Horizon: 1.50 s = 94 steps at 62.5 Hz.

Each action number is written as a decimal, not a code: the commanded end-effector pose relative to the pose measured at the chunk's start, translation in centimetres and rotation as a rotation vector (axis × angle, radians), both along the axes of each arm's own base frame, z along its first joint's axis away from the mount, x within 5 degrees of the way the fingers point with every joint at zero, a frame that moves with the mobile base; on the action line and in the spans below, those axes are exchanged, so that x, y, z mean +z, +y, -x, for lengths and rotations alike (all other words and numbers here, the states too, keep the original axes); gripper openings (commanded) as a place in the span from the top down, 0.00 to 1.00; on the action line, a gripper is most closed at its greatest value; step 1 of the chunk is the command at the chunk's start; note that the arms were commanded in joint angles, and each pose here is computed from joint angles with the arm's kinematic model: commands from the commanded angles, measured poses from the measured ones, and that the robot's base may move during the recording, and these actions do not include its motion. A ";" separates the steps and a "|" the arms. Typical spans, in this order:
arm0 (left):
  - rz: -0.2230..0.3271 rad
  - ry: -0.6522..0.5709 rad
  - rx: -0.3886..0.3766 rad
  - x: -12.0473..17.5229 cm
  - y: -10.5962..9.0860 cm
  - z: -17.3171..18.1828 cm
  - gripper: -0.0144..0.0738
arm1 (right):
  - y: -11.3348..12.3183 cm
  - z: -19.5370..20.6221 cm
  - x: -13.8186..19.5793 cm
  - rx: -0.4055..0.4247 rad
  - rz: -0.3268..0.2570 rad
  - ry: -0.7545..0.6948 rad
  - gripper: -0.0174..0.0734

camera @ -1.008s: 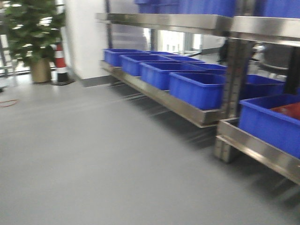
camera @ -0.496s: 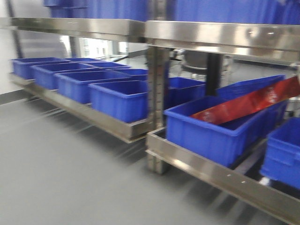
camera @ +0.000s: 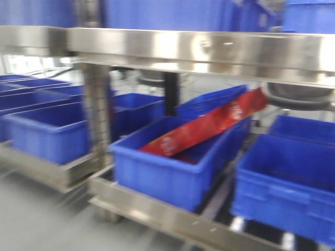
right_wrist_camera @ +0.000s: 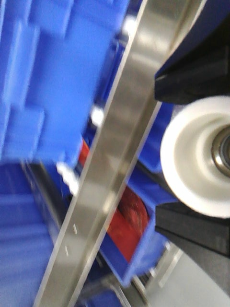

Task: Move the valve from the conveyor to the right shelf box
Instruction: 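Drive the base from the conveyor to the blue-bin shelf rack, then lower both held valves into the blue bin on the shelf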

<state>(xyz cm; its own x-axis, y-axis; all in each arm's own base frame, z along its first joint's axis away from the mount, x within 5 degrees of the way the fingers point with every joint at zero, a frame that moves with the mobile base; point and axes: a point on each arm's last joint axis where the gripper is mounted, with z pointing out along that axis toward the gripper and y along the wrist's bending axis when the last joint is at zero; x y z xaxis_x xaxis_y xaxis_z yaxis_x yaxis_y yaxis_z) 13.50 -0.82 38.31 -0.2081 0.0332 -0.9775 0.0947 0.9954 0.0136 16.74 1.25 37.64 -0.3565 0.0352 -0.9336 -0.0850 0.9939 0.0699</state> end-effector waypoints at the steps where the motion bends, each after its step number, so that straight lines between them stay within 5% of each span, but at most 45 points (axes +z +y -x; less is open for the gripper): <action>1: 0.015 -0.065 0.008 0.8 0.0 0.1 0.96 | -0.2 0.0 1.1 -0.015 0.009 -0.095 0.99; 94: 0.015 -0.065 0.008 0.8 0.0 0.1 0.96 | -0.2 0.0 1.1 -0.015 0.009 -0.095 0.99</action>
<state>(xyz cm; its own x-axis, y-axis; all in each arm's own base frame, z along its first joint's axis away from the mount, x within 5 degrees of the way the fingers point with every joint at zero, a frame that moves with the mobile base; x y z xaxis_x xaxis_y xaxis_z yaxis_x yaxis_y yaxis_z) 13.54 -0.81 38.31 -0.2075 0.0330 -0.9777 0.0943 0.9955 0.0136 16.74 1.25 37.64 -0.3565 0.0352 -0.9336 -0.0850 0.9939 0.0699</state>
